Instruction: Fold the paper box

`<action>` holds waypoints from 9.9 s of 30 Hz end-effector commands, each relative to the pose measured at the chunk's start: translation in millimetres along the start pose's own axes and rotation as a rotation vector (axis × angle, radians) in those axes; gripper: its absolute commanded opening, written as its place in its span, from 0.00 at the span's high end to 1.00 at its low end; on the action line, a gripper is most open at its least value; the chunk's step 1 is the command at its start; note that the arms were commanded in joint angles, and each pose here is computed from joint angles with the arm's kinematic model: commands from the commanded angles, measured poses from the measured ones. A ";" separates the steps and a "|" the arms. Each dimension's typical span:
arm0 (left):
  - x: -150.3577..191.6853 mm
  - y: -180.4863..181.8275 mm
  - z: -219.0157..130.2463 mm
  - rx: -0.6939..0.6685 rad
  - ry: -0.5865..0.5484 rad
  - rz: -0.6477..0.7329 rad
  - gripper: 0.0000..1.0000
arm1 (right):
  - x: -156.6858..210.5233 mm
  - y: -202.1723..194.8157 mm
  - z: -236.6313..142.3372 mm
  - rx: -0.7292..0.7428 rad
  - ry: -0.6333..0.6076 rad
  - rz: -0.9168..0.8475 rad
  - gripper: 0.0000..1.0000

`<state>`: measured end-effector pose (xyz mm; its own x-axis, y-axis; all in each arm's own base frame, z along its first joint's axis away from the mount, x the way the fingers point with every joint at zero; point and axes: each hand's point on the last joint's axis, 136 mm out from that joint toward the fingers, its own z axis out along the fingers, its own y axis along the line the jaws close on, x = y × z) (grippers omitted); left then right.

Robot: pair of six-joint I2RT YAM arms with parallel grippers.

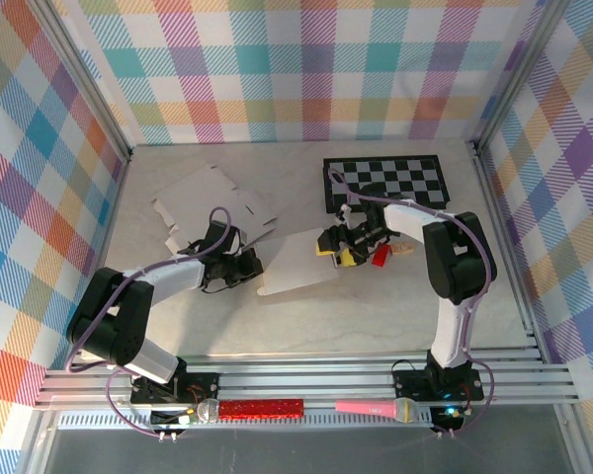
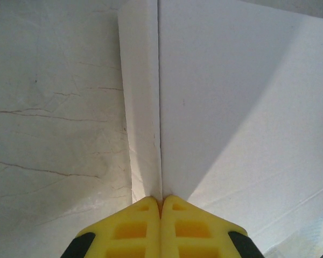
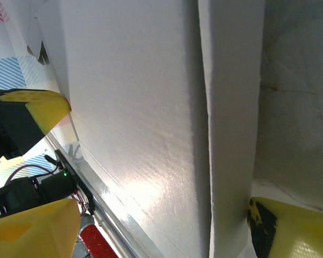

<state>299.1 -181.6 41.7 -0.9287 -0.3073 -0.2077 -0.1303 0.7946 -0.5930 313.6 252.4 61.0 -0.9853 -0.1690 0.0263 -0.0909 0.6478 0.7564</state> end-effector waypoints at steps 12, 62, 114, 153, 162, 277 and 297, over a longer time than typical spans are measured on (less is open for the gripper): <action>36.8 69.9 6.3 -0.184 0.104 -0.087 1.00 | 9.8 -8.1 5.5 0.000 -0.004 -0.021 0.18; 68.0 -82.4 -94.5 0.126 -0.125 1.400 0.29 | 59.6 46.2 -43.6 -0.280 0.256 0.998 0.77; 76.4 -64.0 -59.6 0.041 0.245 1.488 0.67 | 34.7 54.7 -127.7 0.189 -0.297 -0.215 0.48; 65.4 -61.5 -57.9 0.039 0.232 1.447 0.64 | 30.1 59.6 -84.2 0.582 -0.115 -0.608 0.48; 66.4 -62.1 -57.9 0.046 0.234 1.445 0.65 | 32.2 62.2 -81.6 0.553 -0.087 -0.602 0.56; 32.8 -65.3 -147.9 -0.255 0.044 0.550 0.69 | 51.5 61.8 -61.7 0.640 -0.384 -0.381 1.00; 14.0 -66.1 -125.7 -0.299 0.026 0.623 0.80 | 54.8 60.7 -61.4 0.637 -0.377 -0.376 1.00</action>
<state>242.3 -173.6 169.6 -0.8807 0.2615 -0.3949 0.3406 0.9291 -0.1443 273.2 240.3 156.7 -0.8204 -0.2529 -0.5128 -0.3831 0.9089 0.1647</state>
